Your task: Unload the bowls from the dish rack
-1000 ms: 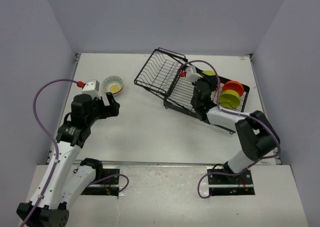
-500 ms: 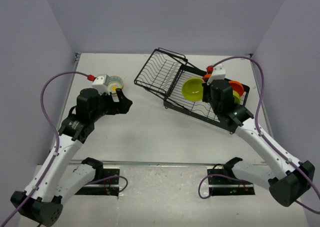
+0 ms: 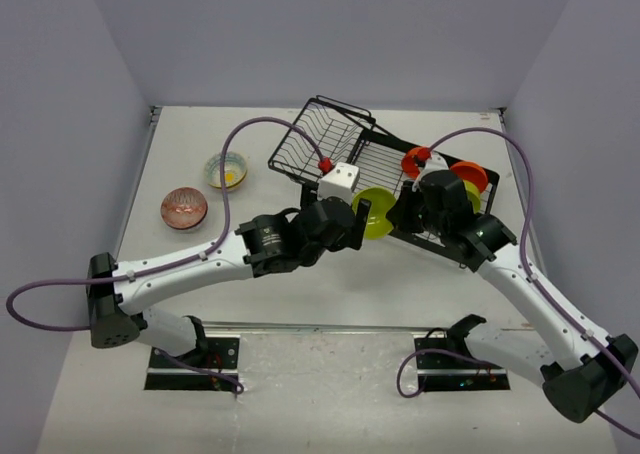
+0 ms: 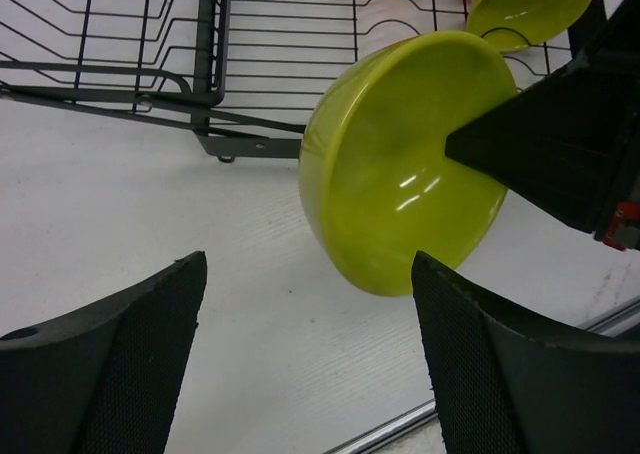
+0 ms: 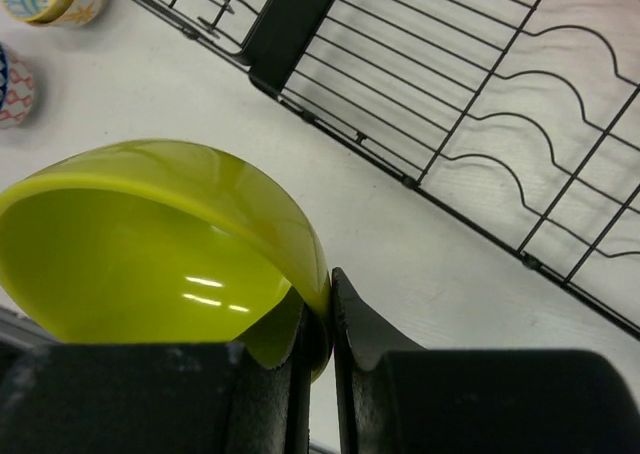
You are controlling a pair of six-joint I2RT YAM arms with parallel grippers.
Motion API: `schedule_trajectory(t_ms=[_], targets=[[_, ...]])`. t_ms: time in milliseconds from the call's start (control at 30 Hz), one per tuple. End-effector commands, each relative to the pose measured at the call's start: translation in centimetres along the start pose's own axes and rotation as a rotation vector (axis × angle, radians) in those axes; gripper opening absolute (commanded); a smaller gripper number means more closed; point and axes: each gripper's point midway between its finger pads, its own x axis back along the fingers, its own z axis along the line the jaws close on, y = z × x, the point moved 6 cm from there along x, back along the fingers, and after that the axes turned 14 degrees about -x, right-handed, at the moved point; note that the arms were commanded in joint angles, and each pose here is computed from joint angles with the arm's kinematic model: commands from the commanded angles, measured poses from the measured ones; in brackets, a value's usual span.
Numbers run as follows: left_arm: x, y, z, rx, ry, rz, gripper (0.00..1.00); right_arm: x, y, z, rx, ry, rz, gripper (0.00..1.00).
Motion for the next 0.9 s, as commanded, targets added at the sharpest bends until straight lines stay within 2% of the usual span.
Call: schedule_trajectory(t_ms=[0, 67, 100, 167, 200, 300, 333, 567, 633, 667, 700, 767, 800, 867], targets=[[-0.1, 1.4, 0.0, 0.021, 0.105, -0.035, 0.82, 2.1, -0.6, 1.2, -0.059, 0.093, 0.033, 0.0], [-0.6, 1.5, -0.4, 0.003, 0.118, -0.028, 0.76, 2.5, -0.9, 1.3, -0.062, 0.11, 0.03, 0.0], [-1.0, 1.2, -0.6, -0.008, 0.13, -0.016, 0.6, 3.0, -1.1, 1.4, -0.062, 0.122, 0.025, 0.0], [-1.1, 1.5, -0.5, -0.01, 0.157, -0.013, 0.47, 3.4, -1.2, 1.3, -0.061, 0.115, 0.015, 0.0], [-1.2, 1.5, -0.5, -0.009, 0.162, -0.013, 0.26, 3.6, -1.3, 1.4, -0.056, 0.113, 0.011, 0.0], [-1.6, 1.3, -0.7, -0.014, 0.185, -0.006, 0.04, 3.8, -1.4, 1.5, -0.061, 0.116, 0.007, 0.0], [-1.7, 1.3, -0.7, -0.015, 0.19, -0.005, 0.0, 3.8, -1.6, 1.6, -0.06, 0.127, 0.01, 0.0], [-2.1, -0.4, 0.4, 0.01, 0.282, 0.027, 0.0, 3.1, -3.4, 3.3, -0.078, 0.291, 0.067, 0.0], [-1.5, -1.2, 1.6, 0.047, 0.323, 0.039, 0.0, 3.3, -3.4, 3.6, -0.084, 0.323, 0.057, 0.14], [-1.3, -1.6, 2.1, 0.062, 0.326, 0.043, 0.0, 3.2, -3.8, 3.6, -0.082, 0.339, 0.072, 0.27], [-0.9, -2.4, 3.2, 0.107, 0.317, 0.053, 0.0, 3.3, -3.7, 3.6, -0.082, 0.353, 0.063, 0.62], [0.7, -2.3, 5.3, 0.213, 0.282, 0.023, 0.0, 3.3, -3.5, 3.5, -0.083, 0.347, 0.042, 0.87], [0.6, -4.1, 6.1, 0.23, 0.284, 0.037, 0.0, 3.5, -3.4, 3.3, -0.079, 0.335, 0.032, 0.99], [1.9, -4.3, 9.0, 0.357, 0.268, 0.002, 0.0, 3.7, -3.0, 2.7, -0.071, 0.297, -0.004, 0.99]])
